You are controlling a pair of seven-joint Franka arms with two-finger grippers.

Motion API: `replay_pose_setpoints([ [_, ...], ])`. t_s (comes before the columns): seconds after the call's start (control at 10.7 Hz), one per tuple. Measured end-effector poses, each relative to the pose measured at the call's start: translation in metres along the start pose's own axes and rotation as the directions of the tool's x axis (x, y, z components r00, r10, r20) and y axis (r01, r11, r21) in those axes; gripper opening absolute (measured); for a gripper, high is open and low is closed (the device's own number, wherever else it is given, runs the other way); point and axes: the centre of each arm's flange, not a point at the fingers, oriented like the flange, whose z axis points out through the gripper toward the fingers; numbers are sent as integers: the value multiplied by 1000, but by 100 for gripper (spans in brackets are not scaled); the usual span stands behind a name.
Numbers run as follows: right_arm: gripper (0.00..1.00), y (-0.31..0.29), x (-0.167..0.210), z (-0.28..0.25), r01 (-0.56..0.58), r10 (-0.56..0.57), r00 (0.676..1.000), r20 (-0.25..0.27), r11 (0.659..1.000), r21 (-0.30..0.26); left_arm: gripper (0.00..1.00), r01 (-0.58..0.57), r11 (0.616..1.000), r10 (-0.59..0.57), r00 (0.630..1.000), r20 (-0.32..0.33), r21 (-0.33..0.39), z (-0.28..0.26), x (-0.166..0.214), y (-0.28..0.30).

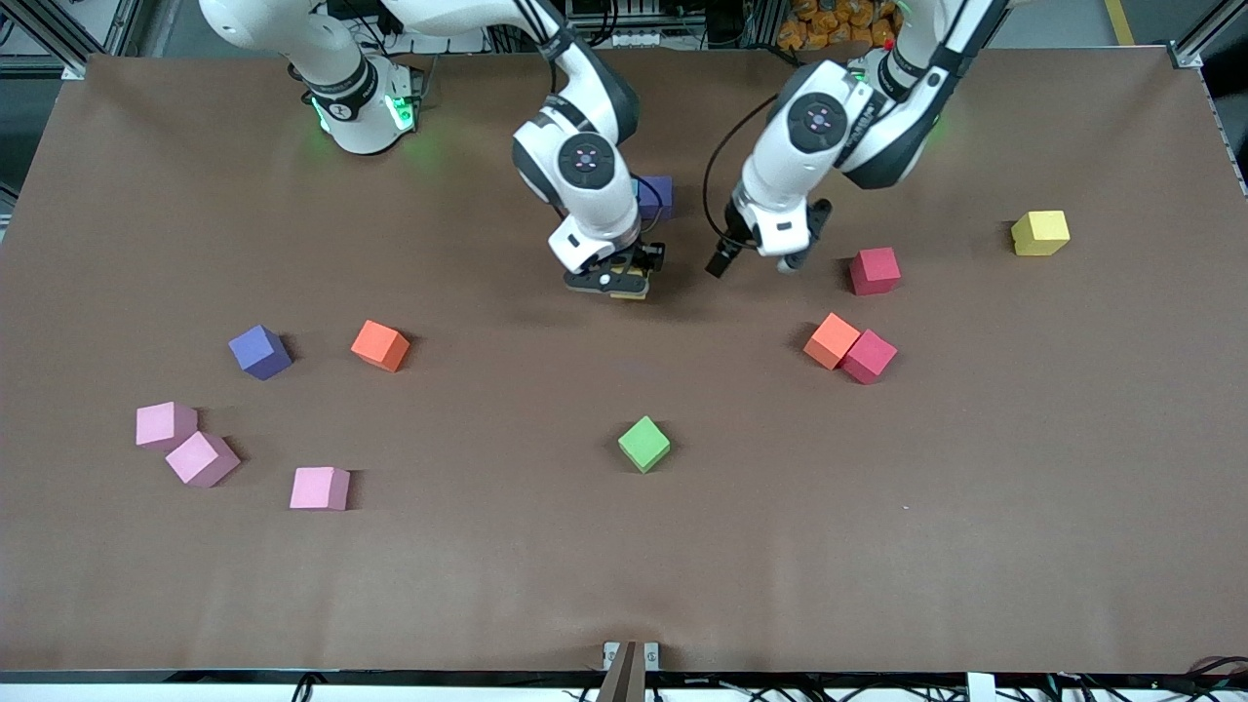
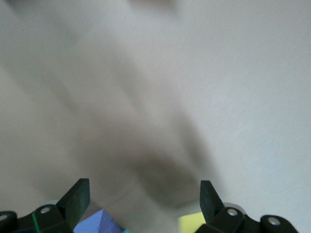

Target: Form number 2 with 11 blocks

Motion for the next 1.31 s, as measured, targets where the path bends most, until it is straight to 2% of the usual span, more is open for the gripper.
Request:
replay_pose_setpoints([
  [0.19,60,-20,-5,13,26,-24,999,42,998,-49,100,-4,1000,4,1000,-3,3,-15,46,15],
  [0.38,60,-29,-8,24,36,-32,998,51,997,-63,100,20,1000,-21,1000,13,22,-33,86,34],
  [0.66,56,-37,-24,34,44,-40,998,57,996,-78,100,75,997,-76,997,25,31,-28,131,48],
  [0.94,56,-40,-38,44,62,-55,996,68,993,-97,100,51,997,-52,998,32,55,-10,149,53],
  [1.31,56,-41,-51,52,70,-61,995,84,992,-107,100,61,993,-62,998,0,99,11,179,48],
])
